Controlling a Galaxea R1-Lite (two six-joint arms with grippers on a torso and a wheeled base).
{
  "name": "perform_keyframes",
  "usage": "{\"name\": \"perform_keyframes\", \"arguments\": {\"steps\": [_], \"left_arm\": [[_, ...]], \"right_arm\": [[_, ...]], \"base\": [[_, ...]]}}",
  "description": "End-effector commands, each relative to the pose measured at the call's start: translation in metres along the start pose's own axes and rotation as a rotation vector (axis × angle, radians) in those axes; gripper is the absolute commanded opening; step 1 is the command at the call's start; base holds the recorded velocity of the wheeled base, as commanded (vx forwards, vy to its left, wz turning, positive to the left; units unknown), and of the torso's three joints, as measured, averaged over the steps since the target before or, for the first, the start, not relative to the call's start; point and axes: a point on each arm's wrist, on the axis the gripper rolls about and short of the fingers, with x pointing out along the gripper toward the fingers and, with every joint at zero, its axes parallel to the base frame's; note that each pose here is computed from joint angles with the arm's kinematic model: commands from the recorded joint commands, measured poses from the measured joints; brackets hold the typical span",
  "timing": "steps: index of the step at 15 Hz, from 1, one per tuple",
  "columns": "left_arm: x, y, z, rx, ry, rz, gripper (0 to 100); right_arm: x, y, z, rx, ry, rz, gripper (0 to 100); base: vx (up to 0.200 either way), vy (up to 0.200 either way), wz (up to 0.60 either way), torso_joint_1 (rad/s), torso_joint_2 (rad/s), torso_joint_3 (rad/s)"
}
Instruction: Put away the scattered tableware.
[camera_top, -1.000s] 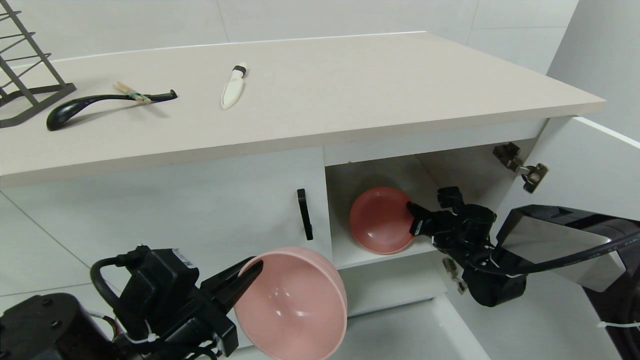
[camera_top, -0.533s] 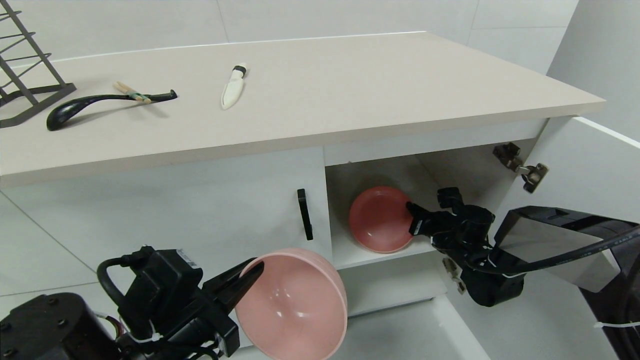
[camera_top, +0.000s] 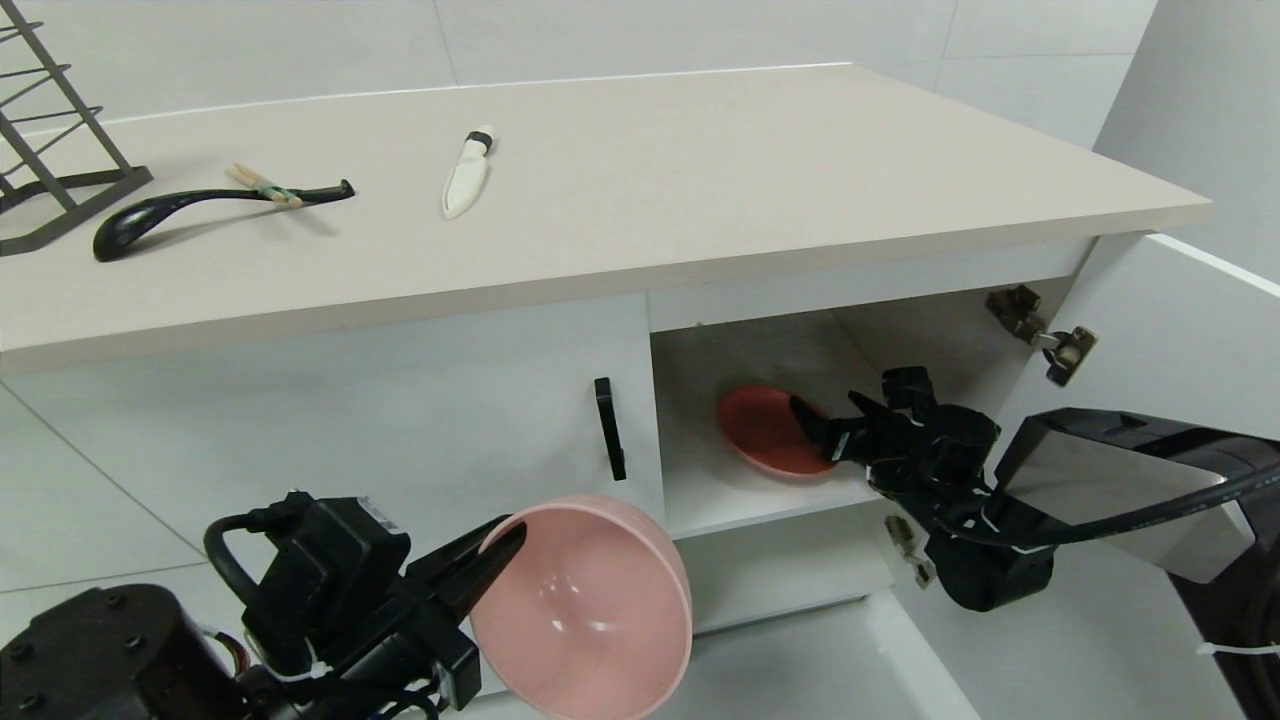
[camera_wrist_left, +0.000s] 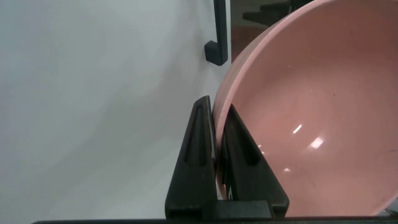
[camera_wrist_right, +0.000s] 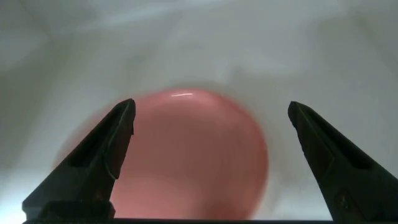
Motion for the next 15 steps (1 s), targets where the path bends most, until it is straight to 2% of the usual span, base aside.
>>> {"name": "perform_keyframes", "arguments": {"steps": [1, 3, 5, 8, 11, 12, 14, 15], "left_arm": [[0.000, 0.000, 0.001, 0.001, -0.007, 0.001, 0], [0.000, 0.000, 0.003, 0.014, -0.018, 0.003, 0], [0.000, 0.001, 0.004, 0.020, -0.023, 0.006, 0], [0.008, 0.000, 0.014, 0.050, -0.069, 0.041, 0], [0.015, -0.021, 0.021, 0.051, -0.094, 0.001, 0], [0.023, -0.027, 0.027, 0.047, -0.117, 0.014, 0], [0.027, -0.029, 0.030, 0.046, -0.127, 0.025, 0], [0.039, -0.040, 0.039, 0.057, -0.162, 0.036, 0]], "right_arm": [[-0.015, 0.009, 0.029, -0.045, -0.011, 0.006, 100], [-0.044, 0.015, 0.049, -0.134, 0.028, 0.005, 100], [-0.067, 0.021, 0.064, -0.158, 0.052, 0.003, 100], [-0.124, 0.048, 0.110, -0.159, 0.029, 0.050, 100], [-0.164, 0.054, 0.127, -0.158, 0.032, 0.054, 100], [-0.177, 0.055, 0.130, -0.158, 0.037, 0.054, 100], [-0.182, 0.056, 0.131, -0.158, 0.040, 0.055, 100], [-0.198, 0.057, 0.133, -0.157, 0.049, 0.053, 100]], "base": [[0.000, 0.000, 0.00, 0.000, 0.00, 0.000], [0.000, 0.000, 0.00, 0.000, 0.00, 0.000], [0.000, 0.000, 0.00, 0.000, 0.00, 0.000], [0.000, 0.000, 0.00, 0.000, 0.00, 0.000], [0.000, 0.000, 0.00, 0.000, 0.00, 0.000], [0.000, 0.000, 0.00, 0.000, 0.00, 0.000], [0.000, 0.000, 0.00, 0.000, 0.00, 0.000], [0.000, 0.000, 0.00, 0.000, 0.00, 0.000]]}}
